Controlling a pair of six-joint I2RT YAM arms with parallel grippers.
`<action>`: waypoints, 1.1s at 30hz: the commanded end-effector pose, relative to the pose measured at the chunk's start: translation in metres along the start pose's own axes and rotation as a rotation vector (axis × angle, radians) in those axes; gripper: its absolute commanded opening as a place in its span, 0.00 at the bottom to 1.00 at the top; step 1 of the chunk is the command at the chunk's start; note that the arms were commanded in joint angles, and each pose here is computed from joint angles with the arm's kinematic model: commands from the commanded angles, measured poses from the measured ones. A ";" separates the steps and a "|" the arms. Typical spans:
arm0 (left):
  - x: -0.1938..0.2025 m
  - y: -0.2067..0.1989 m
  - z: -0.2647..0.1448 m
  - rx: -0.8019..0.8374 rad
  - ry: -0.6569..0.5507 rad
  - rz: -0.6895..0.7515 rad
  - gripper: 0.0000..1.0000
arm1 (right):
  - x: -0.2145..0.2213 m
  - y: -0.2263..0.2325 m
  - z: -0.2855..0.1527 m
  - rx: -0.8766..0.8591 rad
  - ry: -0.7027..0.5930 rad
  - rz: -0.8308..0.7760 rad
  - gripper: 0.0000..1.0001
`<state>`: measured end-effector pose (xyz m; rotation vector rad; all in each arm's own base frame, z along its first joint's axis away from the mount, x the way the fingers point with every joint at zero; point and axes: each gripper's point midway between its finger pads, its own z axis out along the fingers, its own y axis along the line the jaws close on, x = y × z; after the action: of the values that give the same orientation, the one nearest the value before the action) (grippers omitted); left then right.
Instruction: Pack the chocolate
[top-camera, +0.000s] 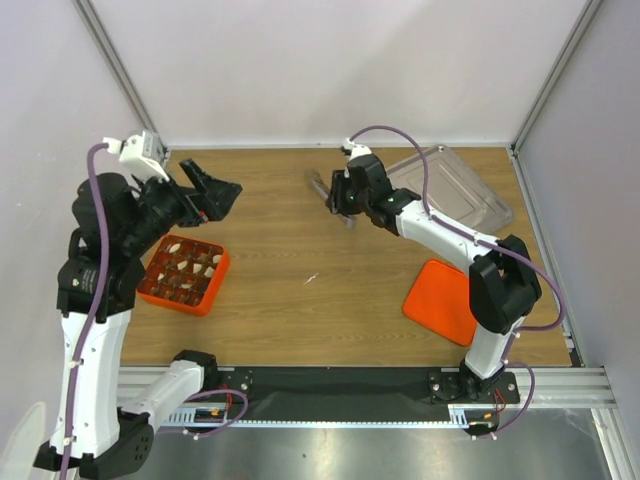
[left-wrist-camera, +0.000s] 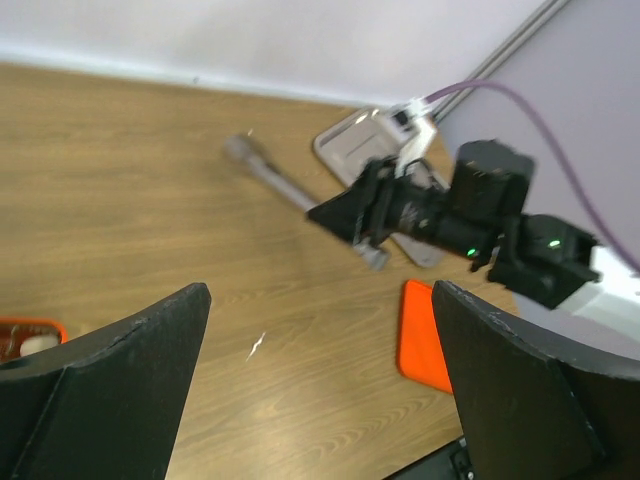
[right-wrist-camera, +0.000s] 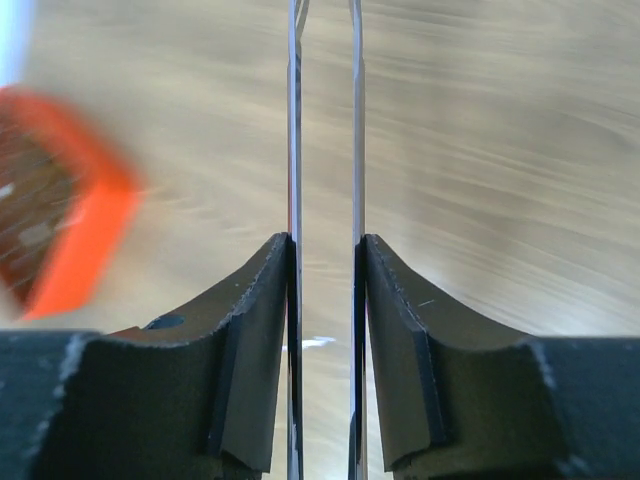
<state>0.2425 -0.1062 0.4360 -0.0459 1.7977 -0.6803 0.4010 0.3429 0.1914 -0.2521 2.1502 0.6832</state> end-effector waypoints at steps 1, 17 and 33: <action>0.016 0.023 0.008 -0.079 0.020 -0.013 1.00 | 0.010 -0.055 -0.012 0.243 0.004 -0.045 0.40; 0.042 0.049 0.020 -0.158 0.072 -0.030 1.00 | 0.054 -0.123 0.030 0.520 0.012 -0.015 0.45; 0.051 0.058 0.031 -0.173 0.082 -0.025 1.00 | 0.089 -0.132 0.048 0.511 0.083 0.014 0.61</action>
<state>0.2644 -0.0908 0.3534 -0.1652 1.9701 -0.5575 0.4202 0.2586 0.0381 -0.0392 2.3718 0.0929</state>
